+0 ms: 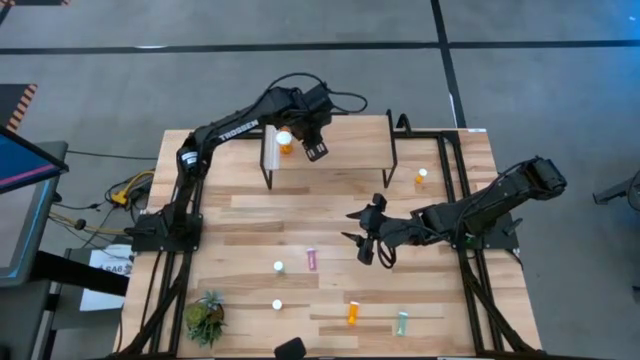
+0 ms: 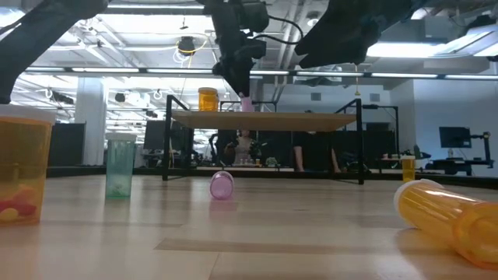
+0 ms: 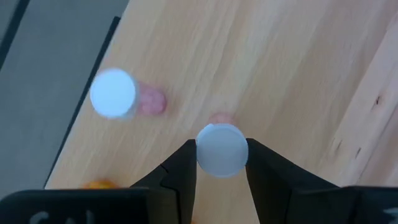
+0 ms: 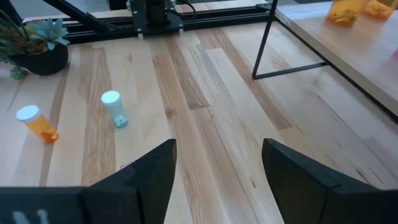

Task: Pick and place medicine bottles onto shelf by color
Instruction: Put the right pink pill bottle on the shelf aligned with the other pink pill bottle

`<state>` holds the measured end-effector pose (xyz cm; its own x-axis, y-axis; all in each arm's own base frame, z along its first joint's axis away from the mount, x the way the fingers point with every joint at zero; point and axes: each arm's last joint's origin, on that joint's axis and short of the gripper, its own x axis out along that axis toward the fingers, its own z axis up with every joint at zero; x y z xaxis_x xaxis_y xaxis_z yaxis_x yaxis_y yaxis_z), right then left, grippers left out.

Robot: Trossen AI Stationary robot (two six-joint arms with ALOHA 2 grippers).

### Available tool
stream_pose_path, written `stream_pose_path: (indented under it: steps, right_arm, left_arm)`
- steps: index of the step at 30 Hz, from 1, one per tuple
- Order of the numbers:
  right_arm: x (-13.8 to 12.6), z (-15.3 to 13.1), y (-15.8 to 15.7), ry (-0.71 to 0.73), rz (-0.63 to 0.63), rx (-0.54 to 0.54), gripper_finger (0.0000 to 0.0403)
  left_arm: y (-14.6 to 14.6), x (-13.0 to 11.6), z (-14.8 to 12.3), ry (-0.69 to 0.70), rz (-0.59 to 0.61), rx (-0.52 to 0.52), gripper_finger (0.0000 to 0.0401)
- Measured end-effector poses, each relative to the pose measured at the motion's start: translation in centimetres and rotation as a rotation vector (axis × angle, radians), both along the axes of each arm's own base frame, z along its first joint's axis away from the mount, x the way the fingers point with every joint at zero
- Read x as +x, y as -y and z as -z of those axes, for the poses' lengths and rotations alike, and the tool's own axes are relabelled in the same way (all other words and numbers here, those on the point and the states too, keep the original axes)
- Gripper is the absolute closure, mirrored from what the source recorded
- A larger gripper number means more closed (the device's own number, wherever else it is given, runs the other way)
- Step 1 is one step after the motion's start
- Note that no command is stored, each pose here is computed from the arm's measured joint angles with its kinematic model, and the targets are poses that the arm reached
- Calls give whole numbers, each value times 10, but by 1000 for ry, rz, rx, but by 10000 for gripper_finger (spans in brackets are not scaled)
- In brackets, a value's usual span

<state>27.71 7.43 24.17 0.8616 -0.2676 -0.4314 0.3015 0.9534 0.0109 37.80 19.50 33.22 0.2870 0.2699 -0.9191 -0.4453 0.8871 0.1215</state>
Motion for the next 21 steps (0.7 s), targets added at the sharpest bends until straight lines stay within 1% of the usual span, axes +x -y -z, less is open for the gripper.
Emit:
stream_pose_path:
  steps: [10, 21]
  right_arm:
    - [0, 0, 0, 4, 3, 6, 143]
    - [0, -1, 0, 10, 3, 10, 143]
  left_arm:
    - [2, 0, 0, -1, 11, -15, 295]
    - [5, -7, -5, -16, 17, -18, 295]
